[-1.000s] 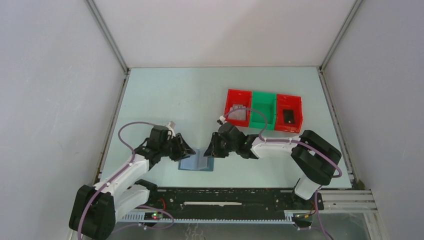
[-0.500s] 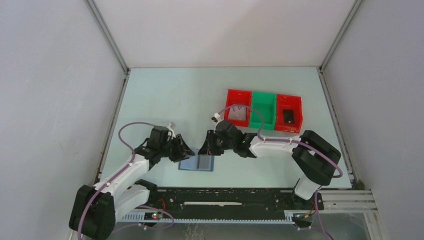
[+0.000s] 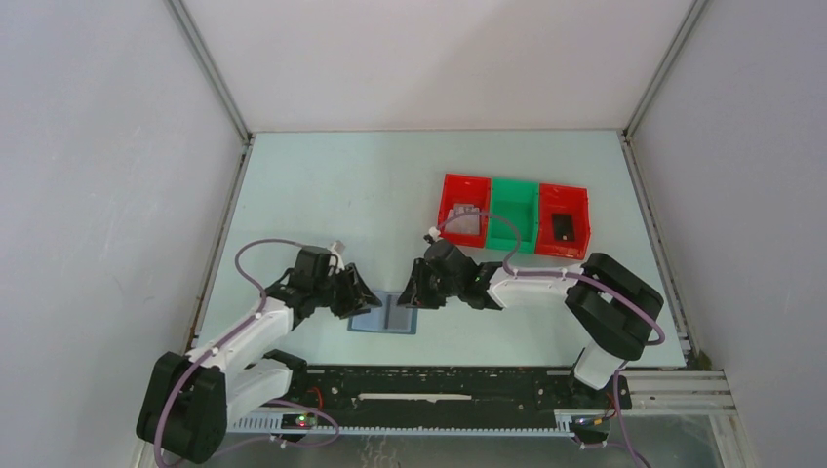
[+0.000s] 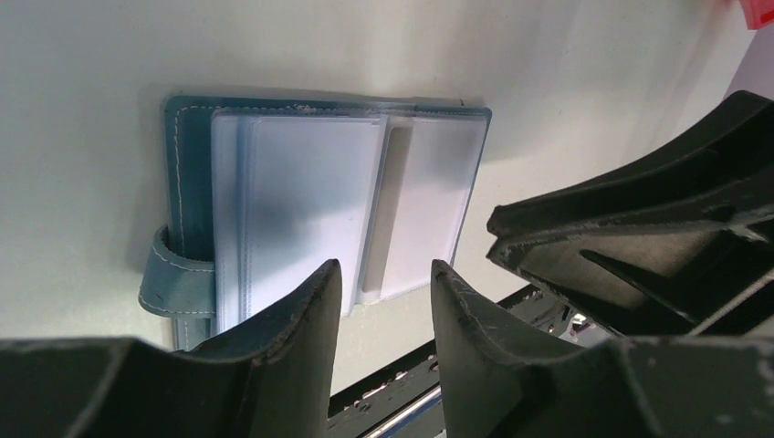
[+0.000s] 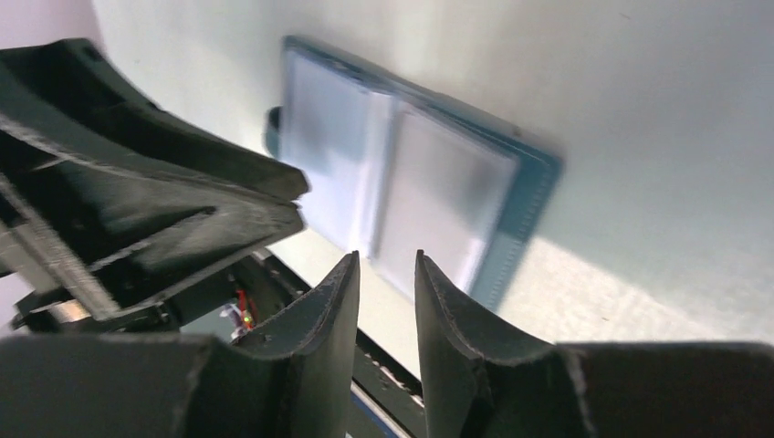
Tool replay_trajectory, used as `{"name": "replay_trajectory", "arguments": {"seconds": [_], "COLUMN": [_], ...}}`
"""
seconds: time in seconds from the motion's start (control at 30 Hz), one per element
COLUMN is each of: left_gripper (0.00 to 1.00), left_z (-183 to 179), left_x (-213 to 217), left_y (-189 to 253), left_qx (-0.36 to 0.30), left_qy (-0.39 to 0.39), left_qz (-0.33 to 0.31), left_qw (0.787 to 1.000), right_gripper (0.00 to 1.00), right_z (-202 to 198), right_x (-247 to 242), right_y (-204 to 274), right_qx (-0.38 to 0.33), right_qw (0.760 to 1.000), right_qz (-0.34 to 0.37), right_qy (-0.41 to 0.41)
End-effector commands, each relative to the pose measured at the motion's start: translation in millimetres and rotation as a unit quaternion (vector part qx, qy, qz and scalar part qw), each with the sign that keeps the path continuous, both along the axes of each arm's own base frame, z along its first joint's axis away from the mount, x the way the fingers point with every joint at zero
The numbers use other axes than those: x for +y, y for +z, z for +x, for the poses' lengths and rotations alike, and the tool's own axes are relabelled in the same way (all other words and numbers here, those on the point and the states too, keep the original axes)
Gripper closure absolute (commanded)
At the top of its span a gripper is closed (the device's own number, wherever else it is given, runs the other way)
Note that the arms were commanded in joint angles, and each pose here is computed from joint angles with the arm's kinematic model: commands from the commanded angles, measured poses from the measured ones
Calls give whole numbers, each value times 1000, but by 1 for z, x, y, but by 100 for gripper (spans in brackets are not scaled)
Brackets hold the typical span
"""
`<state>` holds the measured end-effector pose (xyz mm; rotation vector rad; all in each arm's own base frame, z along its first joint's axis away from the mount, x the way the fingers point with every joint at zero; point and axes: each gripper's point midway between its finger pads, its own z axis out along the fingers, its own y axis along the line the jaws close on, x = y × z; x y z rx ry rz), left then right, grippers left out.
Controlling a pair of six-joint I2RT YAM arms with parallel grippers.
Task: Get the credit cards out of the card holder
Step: Remove the credit card from the card holder.
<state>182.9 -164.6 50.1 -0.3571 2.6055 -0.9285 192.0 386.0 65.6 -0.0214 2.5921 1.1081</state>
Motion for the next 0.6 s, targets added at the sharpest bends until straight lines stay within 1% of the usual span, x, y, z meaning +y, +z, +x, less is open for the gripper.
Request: {"name": "replay_trajectory", "arguments": {"seconds": [0.0,0.4,0.57], "left_gripper": [54,54,54], "left_z": [14,17,16], "left_x": [-12,-17,-17], "left_y": [19,18,17], "left_qx": [-33,-29,-28], "left_qy": [-19,-23,-23], "left_qz": [-21,-19,-19], "left_qw": [999,999,999], "right_gripper": [62,61,60], "right_z": [1,1,3], "right_x": [-15,-13,-17], "right_y": [-9,-26,-29], "right_qx": [15,38,35], "right_qw": [999,998,998], "right_qz": [-19,-23,-32], "right_qy": [-36,-38,-44]}}
